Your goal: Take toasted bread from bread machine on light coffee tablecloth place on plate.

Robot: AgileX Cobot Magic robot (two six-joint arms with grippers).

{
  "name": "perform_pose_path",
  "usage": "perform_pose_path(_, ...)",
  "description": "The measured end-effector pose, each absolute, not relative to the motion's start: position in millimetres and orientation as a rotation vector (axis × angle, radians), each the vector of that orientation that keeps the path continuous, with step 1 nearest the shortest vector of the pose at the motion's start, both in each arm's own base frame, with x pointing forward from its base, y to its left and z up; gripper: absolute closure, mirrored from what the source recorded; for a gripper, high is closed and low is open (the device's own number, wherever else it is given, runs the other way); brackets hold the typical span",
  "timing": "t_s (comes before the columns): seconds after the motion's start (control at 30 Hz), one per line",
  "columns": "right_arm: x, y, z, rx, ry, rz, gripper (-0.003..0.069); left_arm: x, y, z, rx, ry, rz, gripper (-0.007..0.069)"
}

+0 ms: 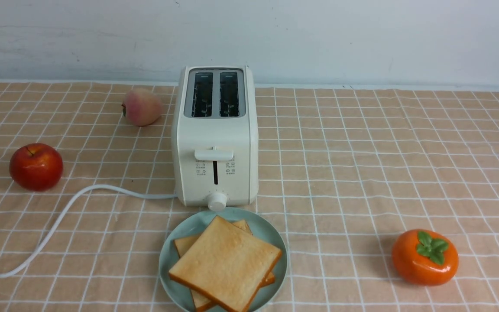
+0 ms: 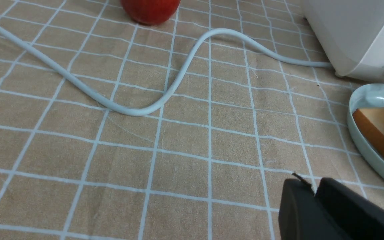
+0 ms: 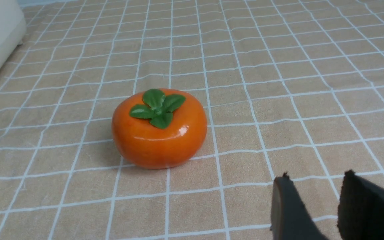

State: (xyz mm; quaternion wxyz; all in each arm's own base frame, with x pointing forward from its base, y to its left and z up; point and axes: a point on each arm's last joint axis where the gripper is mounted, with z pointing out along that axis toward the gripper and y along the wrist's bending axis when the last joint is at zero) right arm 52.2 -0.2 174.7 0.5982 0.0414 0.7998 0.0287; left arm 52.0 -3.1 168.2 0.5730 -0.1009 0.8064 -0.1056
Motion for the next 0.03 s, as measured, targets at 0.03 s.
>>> perform_pose_path(0.03, 52.2, -0.2, 174.7, 0.096, 1.855, 0.067, 0.0420, 52.0, -3.1, 168.2, -0.237, 1.890, -0.248, 0.0554)
